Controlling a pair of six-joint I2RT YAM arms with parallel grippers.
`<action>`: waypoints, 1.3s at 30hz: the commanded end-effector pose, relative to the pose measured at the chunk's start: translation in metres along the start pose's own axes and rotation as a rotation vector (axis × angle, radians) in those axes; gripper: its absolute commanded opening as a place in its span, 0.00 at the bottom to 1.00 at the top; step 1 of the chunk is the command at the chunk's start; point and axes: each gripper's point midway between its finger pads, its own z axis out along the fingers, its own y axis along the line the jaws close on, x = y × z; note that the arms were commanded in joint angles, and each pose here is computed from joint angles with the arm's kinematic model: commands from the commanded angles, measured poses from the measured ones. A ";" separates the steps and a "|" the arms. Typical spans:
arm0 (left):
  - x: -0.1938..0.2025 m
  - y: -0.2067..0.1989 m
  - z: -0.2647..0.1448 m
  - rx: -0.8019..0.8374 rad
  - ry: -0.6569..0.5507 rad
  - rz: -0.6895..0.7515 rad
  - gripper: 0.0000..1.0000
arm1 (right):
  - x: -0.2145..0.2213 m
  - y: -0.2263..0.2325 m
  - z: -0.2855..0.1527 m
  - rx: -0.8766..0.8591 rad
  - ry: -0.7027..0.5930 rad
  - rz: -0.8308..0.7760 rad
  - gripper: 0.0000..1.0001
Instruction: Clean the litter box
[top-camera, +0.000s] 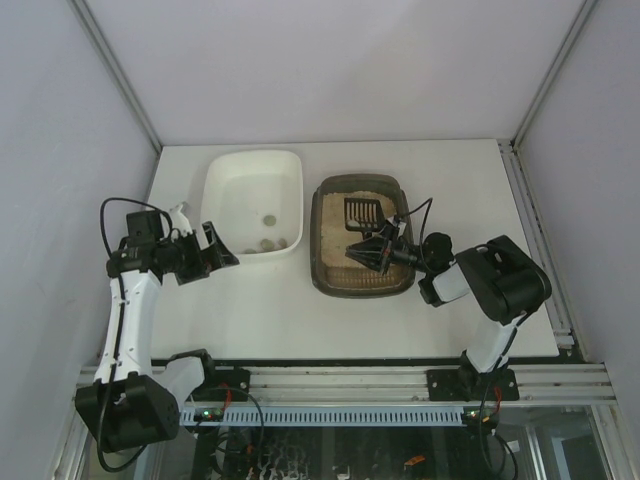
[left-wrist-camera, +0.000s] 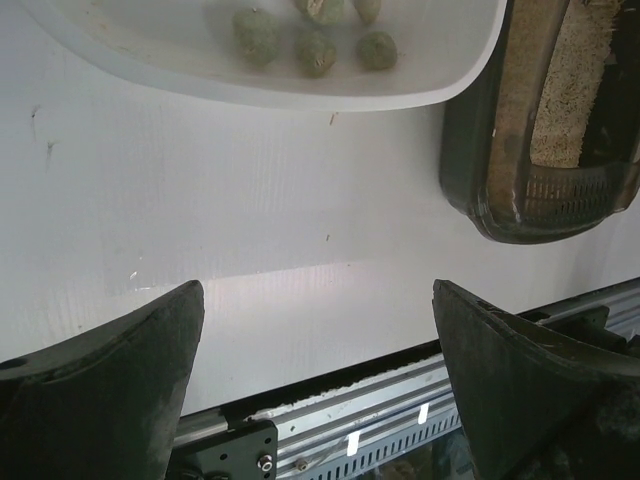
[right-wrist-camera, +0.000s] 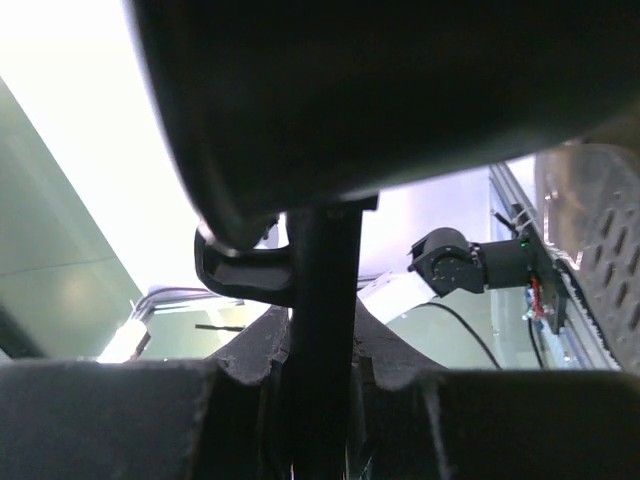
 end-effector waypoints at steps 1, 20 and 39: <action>0.006 0.001 0.003 0.015 0.026 -0.007 1.00 | 0.012 0.033 0.000 -0.083 0.033 -0.017 0.00; 0.016 0.002 0.003 0.021 0.088 -0.028 1.00 | 0.018 -0.011 -0.005 0.054 0.175 -0.182 0.00; 0.014 0.003 0.001 0.014 0.064 -0.022 1.00 | 0.010 -0.061 -0.045 0.550 0.028 -0.903 0.00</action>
